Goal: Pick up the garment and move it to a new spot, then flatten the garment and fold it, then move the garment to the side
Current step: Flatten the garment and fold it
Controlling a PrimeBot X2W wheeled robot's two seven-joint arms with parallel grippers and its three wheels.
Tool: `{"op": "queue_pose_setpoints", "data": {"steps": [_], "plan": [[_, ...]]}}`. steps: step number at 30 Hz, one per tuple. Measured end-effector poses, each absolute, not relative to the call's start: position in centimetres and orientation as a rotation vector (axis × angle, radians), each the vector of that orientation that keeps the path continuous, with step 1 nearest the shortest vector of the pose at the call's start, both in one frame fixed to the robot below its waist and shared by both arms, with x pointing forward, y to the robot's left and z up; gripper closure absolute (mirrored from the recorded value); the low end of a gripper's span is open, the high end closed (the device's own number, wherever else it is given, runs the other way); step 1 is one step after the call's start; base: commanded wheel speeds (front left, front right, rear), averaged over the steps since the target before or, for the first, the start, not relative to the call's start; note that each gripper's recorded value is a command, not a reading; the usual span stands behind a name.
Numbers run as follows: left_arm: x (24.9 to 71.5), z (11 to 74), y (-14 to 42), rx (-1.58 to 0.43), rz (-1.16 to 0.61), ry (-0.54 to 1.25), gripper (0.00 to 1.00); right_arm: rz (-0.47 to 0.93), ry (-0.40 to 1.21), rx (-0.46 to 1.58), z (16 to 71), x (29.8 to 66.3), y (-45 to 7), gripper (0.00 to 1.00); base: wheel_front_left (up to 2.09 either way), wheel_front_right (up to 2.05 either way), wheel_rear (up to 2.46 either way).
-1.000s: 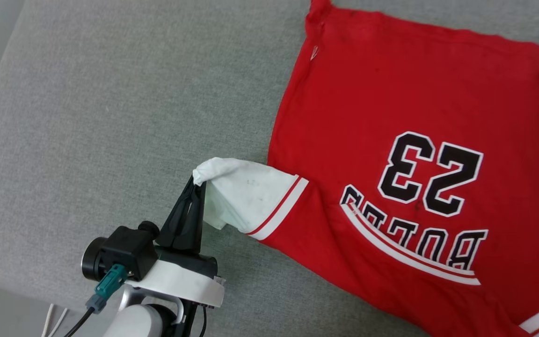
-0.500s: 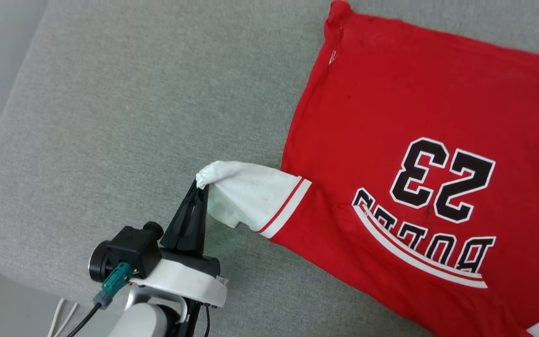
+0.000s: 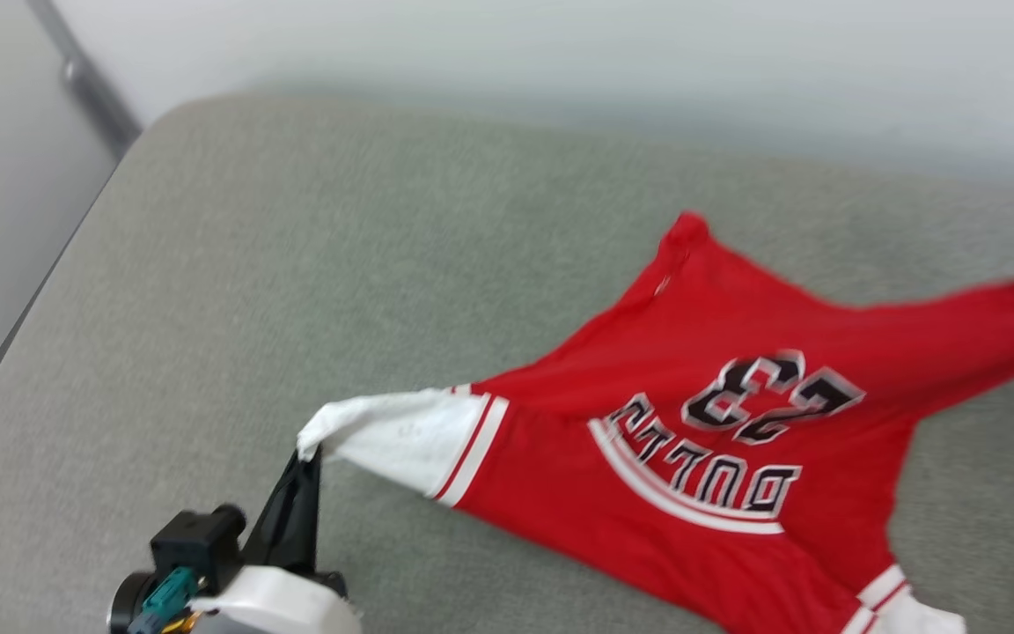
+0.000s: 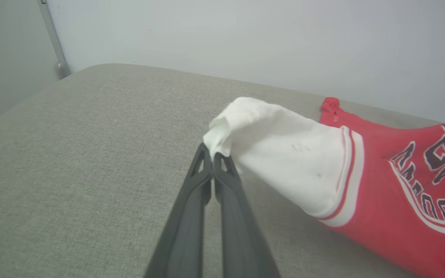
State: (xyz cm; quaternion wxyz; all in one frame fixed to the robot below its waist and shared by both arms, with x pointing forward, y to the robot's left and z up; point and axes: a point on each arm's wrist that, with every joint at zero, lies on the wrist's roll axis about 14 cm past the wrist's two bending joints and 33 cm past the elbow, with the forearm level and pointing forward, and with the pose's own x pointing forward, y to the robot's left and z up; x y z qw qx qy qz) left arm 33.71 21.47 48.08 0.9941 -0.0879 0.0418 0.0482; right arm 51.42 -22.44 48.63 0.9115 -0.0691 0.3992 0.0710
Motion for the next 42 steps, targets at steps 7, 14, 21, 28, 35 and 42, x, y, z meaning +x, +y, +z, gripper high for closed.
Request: {"op": "queue_pose_setpoints", "data": {"steps": [7, 14, 21, 28, 35, 42], "plan": [[32.8, 48.8, 20.2, -0.184, 0.050, 0.078, 1.00, 0.066, 0.969, -0.104, 44.2, 38.5, -27.8, 1.00, 0.00, 0.00, 0.00], [33.8, 49.7, 17.9, -0.174, -0.040, 0.069, 1.00, -0.005, 1.201, 0.113, 36.2, 23.5, -27.3, 1.00, 0.00, 0.00, 0.00], [34.4, 49.8, 16.7, -0.160, -0.087, 0.082, 1.00, -0.053, 1.134, 0.278, 34.8, 20.2, -24.8, 0.00, 0.00, 0.00, 0.00], [34.8, 49.6, 16.2, -0.155, -0.107, 0.098, 1.00, -0.109, 0.574, 0.232, 42.7, 28.9, -27.1, 0.00, 0.00, 0.00, 0.00], [36.3, 50.1, 16.1, -0.158, -0.114, 0.083, 1.00, -0.044, 0.343, 0.235, 46.7, 36.0, -25.5, 0.00, 0.00, 0.00, 0.00], [38.6, 50.1, 15.7, -0.171, -0.120, 0.064, 1.00, 0.182, 0.605, 0.149, 44.0, 41.2, -19.6, 0.00, 0.00, 0.00, 0.00]]}}
